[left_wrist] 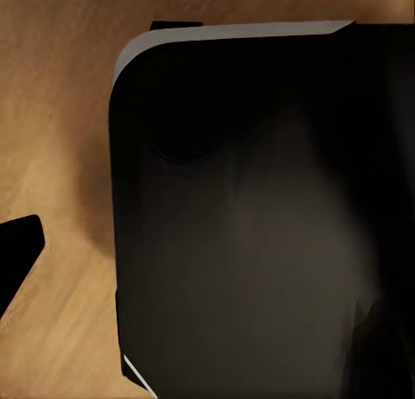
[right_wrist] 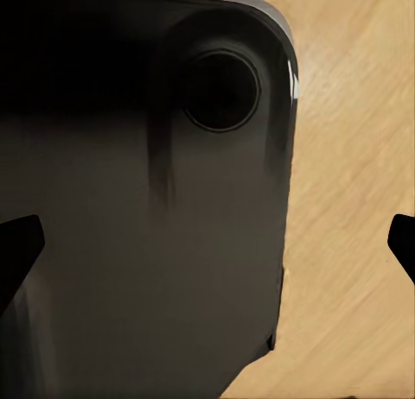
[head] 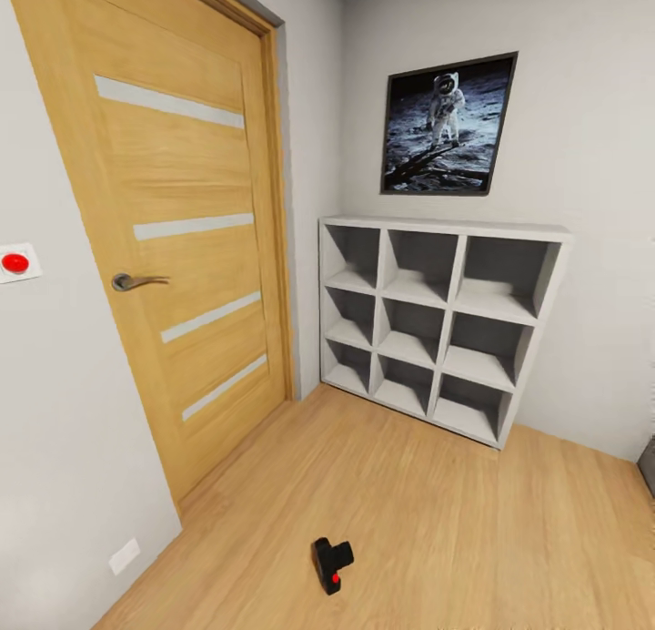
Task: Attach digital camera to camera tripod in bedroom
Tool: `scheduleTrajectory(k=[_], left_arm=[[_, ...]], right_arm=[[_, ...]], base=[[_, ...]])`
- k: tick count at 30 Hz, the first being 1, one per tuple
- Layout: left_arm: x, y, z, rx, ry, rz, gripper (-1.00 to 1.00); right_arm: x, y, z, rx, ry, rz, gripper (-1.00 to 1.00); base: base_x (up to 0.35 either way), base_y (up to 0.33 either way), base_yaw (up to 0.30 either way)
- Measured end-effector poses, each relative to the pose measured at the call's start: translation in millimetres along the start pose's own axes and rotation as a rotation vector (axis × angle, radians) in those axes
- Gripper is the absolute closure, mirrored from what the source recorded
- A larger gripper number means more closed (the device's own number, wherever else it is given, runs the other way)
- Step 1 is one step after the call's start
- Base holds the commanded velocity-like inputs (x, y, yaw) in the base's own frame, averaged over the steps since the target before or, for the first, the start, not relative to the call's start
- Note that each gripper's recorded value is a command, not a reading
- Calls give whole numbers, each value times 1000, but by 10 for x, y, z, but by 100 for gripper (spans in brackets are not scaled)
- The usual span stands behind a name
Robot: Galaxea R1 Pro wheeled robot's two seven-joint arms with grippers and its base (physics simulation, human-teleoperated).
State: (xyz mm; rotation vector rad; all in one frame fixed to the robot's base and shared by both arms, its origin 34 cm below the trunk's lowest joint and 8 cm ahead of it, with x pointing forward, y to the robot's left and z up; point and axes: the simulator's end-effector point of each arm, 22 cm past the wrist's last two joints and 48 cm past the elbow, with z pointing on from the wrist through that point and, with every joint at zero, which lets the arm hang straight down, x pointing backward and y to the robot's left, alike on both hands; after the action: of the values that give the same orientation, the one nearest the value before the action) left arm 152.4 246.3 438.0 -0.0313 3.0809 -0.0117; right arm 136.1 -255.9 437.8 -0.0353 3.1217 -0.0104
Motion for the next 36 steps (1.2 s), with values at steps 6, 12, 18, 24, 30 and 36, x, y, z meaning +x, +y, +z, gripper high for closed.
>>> scheduleTrajectory(k=[6,12,18,24,30,36], left_arm=[[0,0,0,0,0,0,-100],[0,0,0,0,0,0,-100],[1,-2,-1,1,0,0,-100],[-1,-12,0,2,-1,0,-100],[-2,-15,0,3,-1,0,-100],[-2,-15,0,3,-1,0,-100]], right_arm=[[0,-2,0,1,0,0,-100],[0,-2,0,1,0,0,-100],[0,-2,-1,1,0,0,-100],[-1,-3,0,1,0,0,-100],[-2,-2,0,1,0,0,-100],[-2,-1,0,0,0,0,-100]], base=[[87,339,-246],[117,337,-246],[195,303,-246],[135,162,-245],[21,26,-118],[2,3,-15]])
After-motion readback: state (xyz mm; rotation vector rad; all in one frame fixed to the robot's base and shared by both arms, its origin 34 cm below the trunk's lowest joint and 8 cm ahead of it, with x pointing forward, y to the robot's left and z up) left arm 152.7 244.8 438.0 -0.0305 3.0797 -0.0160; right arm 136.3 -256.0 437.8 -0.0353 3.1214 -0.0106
